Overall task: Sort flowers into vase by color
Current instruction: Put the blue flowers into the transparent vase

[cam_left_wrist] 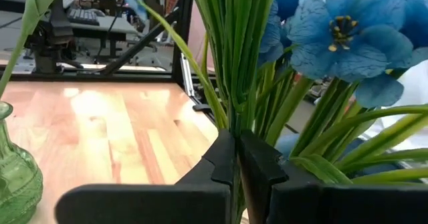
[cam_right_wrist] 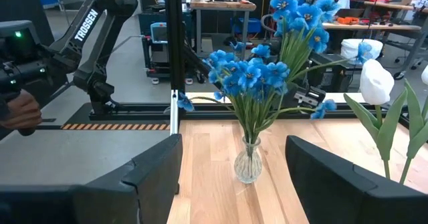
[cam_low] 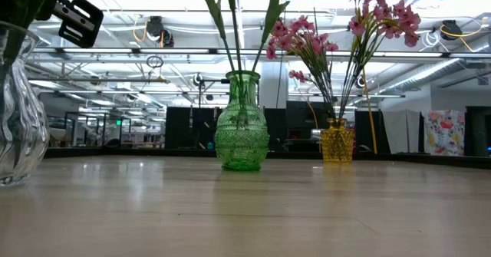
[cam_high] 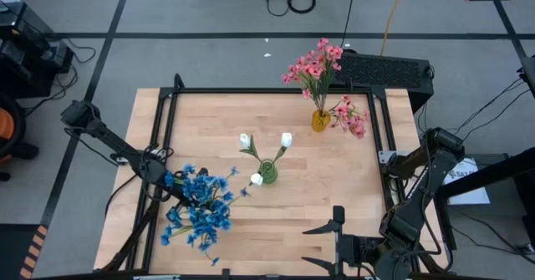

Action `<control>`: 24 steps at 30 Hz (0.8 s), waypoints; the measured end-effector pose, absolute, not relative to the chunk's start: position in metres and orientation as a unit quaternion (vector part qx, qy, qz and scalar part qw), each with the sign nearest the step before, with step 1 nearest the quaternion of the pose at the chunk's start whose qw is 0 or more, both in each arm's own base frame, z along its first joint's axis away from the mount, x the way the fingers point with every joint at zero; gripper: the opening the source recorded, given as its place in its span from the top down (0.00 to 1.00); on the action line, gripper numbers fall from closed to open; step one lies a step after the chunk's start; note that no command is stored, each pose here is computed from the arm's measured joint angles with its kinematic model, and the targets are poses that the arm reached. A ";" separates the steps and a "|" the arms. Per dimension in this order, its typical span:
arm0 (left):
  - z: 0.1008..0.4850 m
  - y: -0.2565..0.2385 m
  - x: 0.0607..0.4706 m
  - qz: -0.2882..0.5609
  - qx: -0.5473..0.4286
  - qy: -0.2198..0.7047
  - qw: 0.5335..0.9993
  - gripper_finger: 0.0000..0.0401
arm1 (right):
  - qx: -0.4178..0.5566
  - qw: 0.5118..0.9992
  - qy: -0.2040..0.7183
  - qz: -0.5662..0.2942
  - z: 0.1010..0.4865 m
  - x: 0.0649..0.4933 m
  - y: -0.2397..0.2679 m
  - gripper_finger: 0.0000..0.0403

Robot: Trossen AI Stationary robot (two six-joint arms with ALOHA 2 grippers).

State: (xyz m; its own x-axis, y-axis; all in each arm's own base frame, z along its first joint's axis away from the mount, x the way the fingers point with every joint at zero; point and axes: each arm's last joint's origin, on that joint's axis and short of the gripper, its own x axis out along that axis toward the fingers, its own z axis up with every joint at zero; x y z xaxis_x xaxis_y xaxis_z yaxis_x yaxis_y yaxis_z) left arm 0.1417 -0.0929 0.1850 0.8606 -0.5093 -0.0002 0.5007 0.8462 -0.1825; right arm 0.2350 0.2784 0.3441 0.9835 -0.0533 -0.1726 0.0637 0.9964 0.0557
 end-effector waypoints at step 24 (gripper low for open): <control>0.187 -0.094 0.140 -0.299 -0.086 0.021 0.950 0.74 | 0.029 0.995 0.086 -0.029 0.344 0.235 0.279 0.36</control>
